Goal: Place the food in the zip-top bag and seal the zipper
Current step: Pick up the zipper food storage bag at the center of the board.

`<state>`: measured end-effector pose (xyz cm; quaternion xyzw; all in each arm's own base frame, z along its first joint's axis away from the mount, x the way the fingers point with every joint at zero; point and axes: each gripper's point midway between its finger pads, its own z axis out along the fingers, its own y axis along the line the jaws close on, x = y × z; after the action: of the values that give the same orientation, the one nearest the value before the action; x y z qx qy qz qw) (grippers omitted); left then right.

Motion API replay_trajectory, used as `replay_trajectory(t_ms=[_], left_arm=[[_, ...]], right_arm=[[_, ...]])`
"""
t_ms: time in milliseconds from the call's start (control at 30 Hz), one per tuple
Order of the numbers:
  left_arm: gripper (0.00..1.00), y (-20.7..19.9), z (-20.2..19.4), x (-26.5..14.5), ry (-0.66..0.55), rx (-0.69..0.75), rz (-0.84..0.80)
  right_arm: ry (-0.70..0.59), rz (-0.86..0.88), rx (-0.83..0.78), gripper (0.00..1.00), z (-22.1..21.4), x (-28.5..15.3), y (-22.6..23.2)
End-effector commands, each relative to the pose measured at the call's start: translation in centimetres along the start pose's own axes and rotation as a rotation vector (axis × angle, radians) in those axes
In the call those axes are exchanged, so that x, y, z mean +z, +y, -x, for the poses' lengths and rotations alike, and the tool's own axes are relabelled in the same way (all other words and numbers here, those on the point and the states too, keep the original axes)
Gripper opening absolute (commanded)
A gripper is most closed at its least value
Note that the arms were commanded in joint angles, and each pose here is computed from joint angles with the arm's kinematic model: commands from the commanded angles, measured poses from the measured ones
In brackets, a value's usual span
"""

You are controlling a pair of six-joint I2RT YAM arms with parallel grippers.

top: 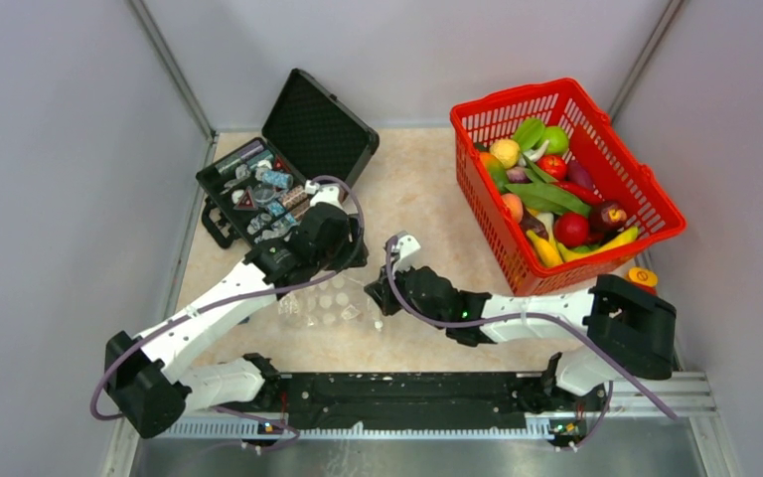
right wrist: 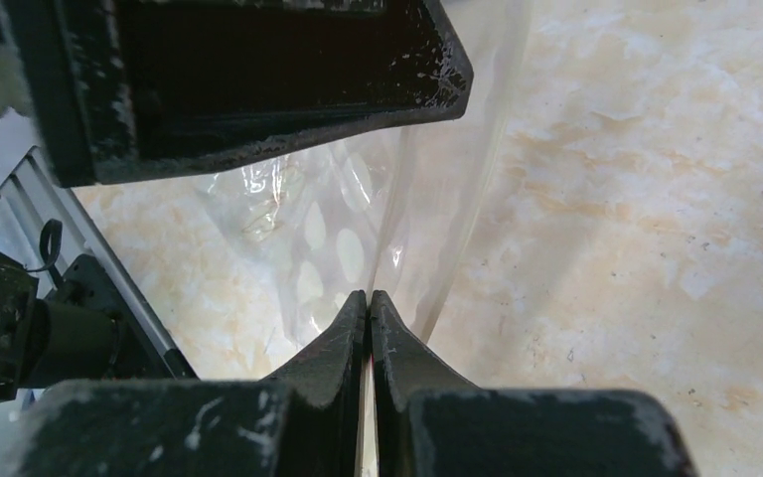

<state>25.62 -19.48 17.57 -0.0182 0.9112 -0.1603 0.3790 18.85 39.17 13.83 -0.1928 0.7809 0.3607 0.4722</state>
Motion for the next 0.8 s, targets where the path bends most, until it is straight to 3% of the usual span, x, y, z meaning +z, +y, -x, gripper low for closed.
replay_trajectory(t_ms=[0, 167, 533, 700, 767], left_arm=[[0.67, -0.1, 1.0, -0.4, -0.024, 0.034, 0.03], [0.6, -0.1, 1.0, -0.7, -0.031, 0.061, 0.036], [0.59, -0.7, -0.4, 0.6, 0.001, 0.093, 0.06], [0.45, -0.5, -0.8, 1.0, 0.006, 0.099, 0.067], [0.32, -0.4, -0.8, 1.0, 0.004, 0.102, 0.072]], right_arm=[[-0.079, -0.013, -0.008, 0.0, 2.6, -0.6, 0.8], [-0.081, -0.03, 0.003, 0.0, 2.8, -0.5, 0.7], [-0.143, 0.052, 0.025, 0.0, 4.3, -1.2, 2.9], [-0.142, 0.091, 0.035, 0.0, 4.3, -1.1, 3.7], [-0.135, 0.1, 0.037, 0.0, 4.1, -1.2, 3.8]])
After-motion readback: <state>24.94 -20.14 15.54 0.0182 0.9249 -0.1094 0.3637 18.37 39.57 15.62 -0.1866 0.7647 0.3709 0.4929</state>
